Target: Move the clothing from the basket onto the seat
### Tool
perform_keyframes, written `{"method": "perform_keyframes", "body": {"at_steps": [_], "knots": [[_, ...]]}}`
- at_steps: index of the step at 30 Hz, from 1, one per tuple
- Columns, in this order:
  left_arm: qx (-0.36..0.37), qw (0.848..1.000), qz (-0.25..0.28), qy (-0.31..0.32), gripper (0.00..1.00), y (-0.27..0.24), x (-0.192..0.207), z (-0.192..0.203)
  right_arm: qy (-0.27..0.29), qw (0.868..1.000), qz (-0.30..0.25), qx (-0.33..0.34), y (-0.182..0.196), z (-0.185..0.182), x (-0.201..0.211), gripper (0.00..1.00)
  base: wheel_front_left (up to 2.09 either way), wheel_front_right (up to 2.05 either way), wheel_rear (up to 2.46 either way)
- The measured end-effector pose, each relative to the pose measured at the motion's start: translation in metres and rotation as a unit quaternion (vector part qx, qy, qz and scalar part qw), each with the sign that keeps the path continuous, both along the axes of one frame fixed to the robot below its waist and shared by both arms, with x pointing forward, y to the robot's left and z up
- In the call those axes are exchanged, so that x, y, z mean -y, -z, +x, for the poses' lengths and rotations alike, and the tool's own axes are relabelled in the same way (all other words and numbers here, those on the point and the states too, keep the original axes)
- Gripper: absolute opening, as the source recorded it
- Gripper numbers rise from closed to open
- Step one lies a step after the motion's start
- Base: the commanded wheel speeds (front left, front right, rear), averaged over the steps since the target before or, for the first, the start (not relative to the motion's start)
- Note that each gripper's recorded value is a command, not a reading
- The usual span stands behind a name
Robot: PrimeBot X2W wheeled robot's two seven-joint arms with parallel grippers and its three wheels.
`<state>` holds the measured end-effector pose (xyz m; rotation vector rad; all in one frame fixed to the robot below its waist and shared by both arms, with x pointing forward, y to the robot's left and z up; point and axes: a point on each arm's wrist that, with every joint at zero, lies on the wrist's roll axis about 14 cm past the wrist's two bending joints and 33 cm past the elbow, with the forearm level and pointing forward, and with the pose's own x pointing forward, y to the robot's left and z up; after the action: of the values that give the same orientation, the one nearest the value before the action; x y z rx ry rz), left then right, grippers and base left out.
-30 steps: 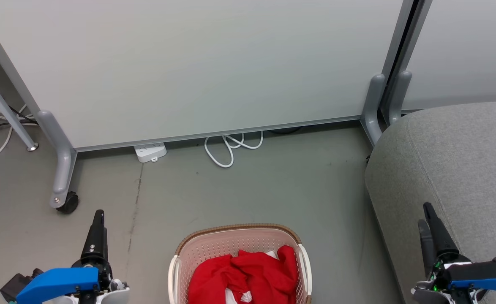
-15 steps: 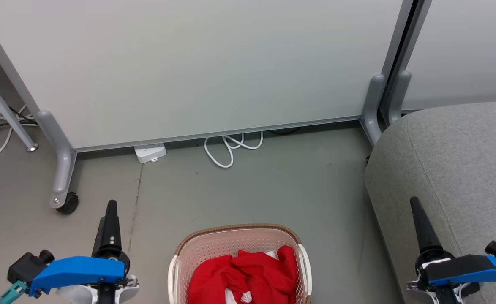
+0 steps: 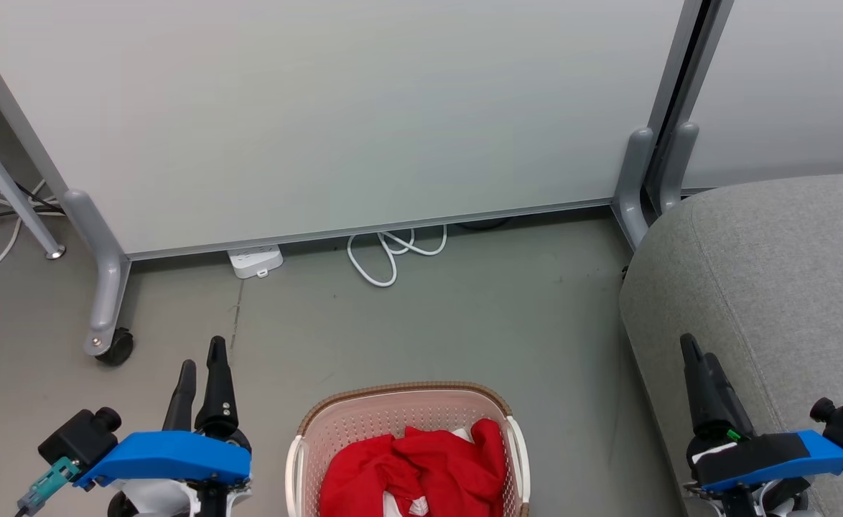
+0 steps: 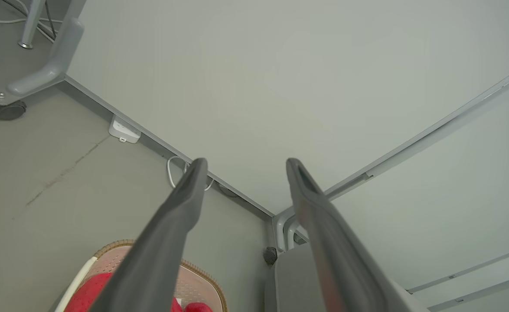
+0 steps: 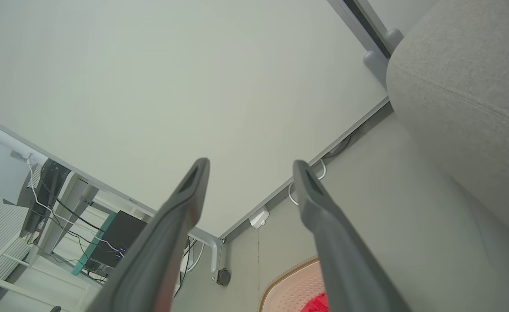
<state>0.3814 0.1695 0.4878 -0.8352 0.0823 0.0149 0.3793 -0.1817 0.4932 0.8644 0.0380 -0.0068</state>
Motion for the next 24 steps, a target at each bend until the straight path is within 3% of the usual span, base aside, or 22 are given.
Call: {"method": "perform_keyframes", "body": {"at_steps": [24], "knots": [[0.027,0.985,0.168,0.022,1.00,-0.006,0.011,-0.001,-0.014,0.987,-0.157,0.029,-0.009,0.001,-0.008,1.00,0.00,0.00,0.00]]}}
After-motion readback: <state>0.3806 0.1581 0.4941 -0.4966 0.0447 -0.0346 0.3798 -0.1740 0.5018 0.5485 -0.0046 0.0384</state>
